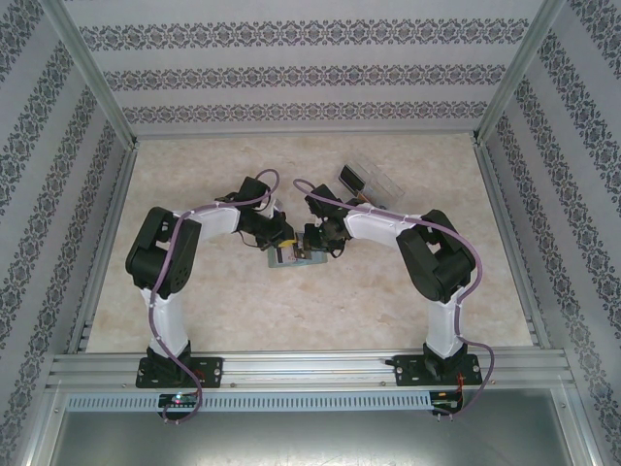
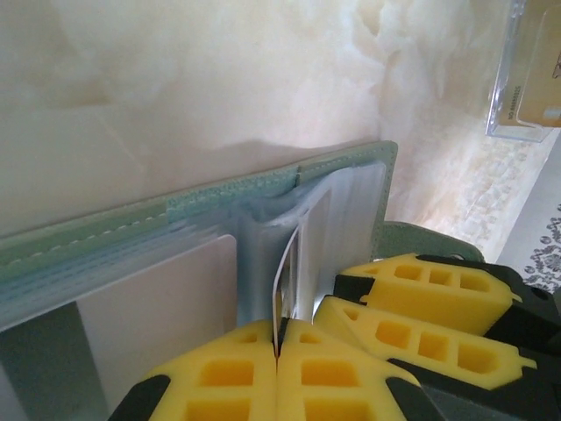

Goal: Take the credit cards out of the card holder

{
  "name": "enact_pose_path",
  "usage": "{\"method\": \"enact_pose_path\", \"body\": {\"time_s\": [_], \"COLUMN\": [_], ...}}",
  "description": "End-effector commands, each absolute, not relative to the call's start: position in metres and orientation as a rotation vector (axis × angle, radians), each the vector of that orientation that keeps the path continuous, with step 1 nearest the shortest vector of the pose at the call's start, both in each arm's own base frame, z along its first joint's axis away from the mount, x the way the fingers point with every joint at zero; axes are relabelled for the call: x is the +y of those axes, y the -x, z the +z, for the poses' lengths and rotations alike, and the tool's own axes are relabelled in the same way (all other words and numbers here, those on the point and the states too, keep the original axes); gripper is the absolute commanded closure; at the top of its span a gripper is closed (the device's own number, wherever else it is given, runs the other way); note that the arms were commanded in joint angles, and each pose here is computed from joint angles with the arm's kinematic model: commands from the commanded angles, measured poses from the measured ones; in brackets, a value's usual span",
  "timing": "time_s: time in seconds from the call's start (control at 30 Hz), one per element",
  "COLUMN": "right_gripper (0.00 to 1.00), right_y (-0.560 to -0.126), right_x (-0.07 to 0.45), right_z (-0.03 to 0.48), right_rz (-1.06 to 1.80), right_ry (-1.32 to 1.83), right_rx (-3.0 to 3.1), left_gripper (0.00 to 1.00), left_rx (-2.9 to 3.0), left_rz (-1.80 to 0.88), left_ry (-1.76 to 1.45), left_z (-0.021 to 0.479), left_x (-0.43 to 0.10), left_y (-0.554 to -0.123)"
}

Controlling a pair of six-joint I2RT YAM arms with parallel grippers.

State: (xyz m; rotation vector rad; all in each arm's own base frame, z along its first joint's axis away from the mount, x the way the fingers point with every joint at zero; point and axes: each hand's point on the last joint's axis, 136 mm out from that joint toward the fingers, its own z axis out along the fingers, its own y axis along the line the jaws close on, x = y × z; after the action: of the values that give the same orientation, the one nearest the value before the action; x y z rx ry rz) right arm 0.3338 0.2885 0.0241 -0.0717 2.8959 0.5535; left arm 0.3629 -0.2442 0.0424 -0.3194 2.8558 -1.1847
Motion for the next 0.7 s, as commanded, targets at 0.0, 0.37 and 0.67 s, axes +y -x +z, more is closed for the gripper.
{"method": "enact_pose_path", "body": {"time_s": [0.0,0.37,0.67], "right_gripper": [0.74,0.70,0.45], "right_y": [-0.331,-0.341,-0.345], "right_x": [0.279,0.294,0.285], "right_z": [0.015,0.073,0.157], "right_rz": [0.530,0.893,1.073], "right_ry": [0.024,-0.032,-0.005], "right_rx": [2.916,2.746,2.458], "left_gripper": [1.00,1.00,1.00], "left_rx": [2.933,2.815,2.575], "left_rz": [-0.961,-0.721,-0.818], "left_ry": [0.288,0.173,0.085], "left_z": [0.039,0.099,0.170], "left_x": [-0.221,-0.183,-0.188], "left_y": [-0.350,-0.343,-0.356]}}
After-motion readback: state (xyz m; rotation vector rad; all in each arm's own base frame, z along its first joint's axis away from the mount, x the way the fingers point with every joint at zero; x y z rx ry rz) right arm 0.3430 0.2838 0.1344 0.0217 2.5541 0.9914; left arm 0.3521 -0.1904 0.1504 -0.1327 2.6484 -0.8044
